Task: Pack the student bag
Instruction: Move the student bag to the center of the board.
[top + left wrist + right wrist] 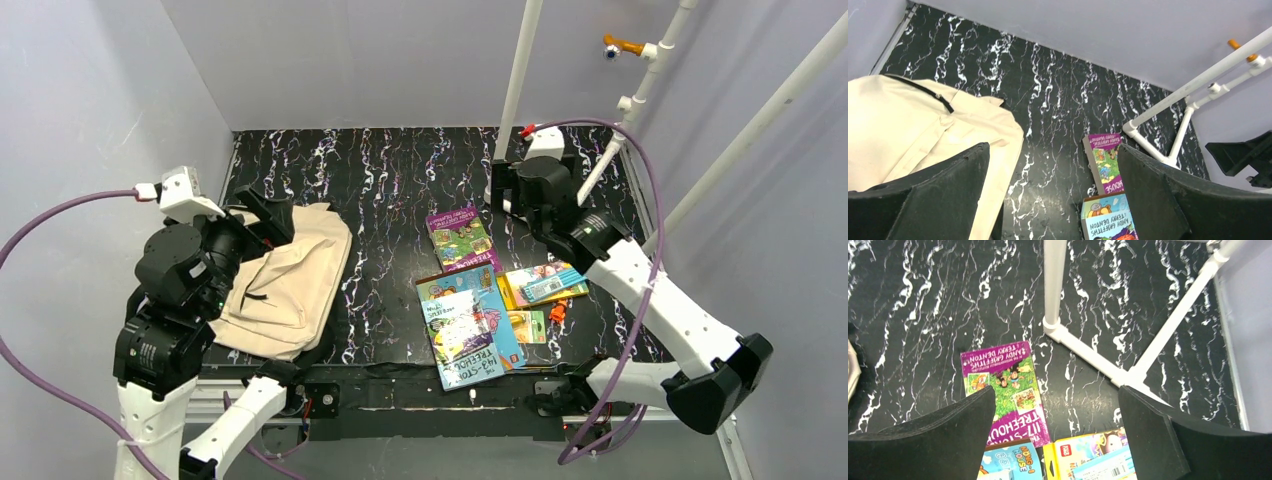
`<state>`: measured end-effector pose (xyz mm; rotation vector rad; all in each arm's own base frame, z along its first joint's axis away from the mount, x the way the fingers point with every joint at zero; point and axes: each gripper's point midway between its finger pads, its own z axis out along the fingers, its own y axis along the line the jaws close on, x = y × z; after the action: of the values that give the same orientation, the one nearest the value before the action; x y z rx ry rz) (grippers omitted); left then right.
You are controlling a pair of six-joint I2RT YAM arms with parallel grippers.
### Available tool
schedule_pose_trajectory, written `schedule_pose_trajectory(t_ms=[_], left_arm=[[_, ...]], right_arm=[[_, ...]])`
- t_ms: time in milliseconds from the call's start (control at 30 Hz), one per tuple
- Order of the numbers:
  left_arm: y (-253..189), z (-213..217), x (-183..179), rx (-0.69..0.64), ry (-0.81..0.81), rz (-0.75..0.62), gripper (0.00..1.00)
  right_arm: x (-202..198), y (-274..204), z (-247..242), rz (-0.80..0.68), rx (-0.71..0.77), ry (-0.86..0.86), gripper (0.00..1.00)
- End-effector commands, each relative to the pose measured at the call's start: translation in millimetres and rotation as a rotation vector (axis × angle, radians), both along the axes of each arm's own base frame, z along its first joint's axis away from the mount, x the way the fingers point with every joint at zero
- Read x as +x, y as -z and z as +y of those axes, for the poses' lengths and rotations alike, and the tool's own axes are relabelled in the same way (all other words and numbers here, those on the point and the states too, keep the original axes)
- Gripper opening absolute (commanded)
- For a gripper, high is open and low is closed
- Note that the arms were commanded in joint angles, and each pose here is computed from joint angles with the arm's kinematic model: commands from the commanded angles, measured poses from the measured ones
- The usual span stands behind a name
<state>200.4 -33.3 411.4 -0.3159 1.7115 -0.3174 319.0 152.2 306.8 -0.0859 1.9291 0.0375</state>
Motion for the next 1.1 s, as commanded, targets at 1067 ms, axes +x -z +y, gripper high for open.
schedule_pose_trajectory(t_ms=[1067], left_arm=[[146, -19, -94, -0.118, 0.110, 0.600, 0.99]], right_arm=[[31, 246, 390, 0.432, 0.629, -0.591, 0.75]])
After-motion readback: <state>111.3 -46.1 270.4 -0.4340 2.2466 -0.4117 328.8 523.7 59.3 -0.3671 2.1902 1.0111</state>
